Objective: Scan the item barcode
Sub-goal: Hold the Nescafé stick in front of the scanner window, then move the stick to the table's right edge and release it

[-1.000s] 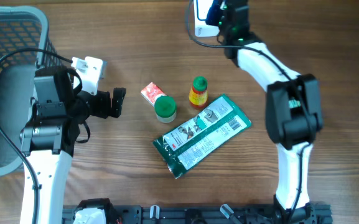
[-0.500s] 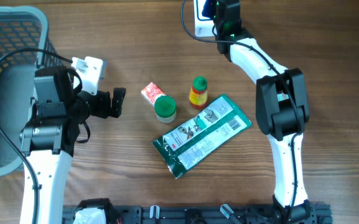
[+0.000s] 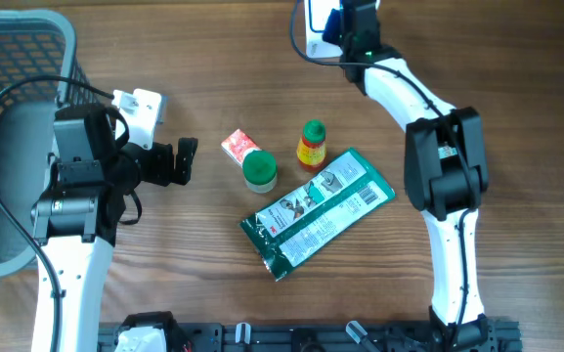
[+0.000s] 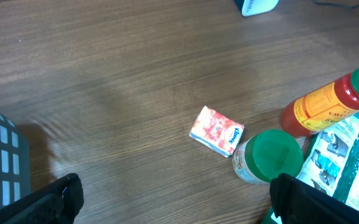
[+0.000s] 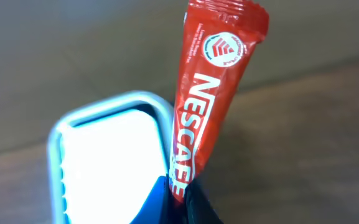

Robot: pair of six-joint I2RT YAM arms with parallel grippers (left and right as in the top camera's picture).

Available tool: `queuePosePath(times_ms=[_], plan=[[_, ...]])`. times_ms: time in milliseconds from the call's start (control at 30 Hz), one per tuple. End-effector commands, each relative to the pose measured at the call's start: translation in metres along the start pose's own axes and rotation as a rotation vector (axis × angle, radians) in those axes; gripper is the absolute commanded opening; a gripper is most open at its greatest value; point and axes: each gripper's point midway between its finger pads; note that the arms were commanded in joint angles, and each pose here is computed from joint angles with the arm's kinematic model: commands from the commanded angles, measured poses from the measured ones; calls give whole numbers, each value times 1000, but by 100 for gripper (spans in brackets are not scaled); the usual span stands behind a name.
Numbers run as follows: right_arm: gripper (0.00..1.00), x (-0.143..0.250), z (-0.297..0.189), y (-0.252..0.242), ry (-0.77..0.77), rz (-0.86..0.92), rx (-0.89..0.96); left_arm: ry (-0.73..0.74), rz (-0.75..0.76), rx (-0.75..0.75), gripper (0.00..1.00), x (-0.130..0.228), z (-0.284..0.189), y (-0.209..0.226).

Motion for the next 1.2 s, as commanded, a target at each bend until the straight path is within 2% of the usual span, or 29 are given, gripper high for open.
queuePosePath(times_ms=[0, 100, 233, 467, 700, 867, 967, 1067, 1167], plan=[[5, -88, -51, -51, -99, 63, 101, 5, -16, 16, 100, 2, 2, -1], [4, -102, -72, -118, -62, 98, 251, 5, -15, 16, 100, 2, 2, -1], [4, -98, -90, -201, 15, 190, 393, 5, -16, 16, 100, 2, 2, -1], [4, -64, -140, -365, 138, 432, 670, 5, -16, 16, 100, 2, 2, -1], [5, -25, -199, -488, 213, 560, 883, 5, -15, 16, 100, 2, 2, -1], [4, 29, -218, -541, 360, 573, 955, 5, -15, 16, 100, 2, 2, -1], [5, 50, -218, -552, 421, 565, 954, 5, -16, 16, 100, 2, 2, -1], [14, 64, -216, -557, 462, 561, 952, 5, -16, 16, 100, 2, 2, -1], [15, 71, -218, -557, 493, 557, 950, 5, -16, 16, 100, 2, 2, -1]])
Point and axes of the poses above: each gripper's point midway between its finger pads, its own z axis out along the fingers, its own y axis along the line the jaws close on, x = y × z, and after that the axes turned 2 degrees about -z, right-handed
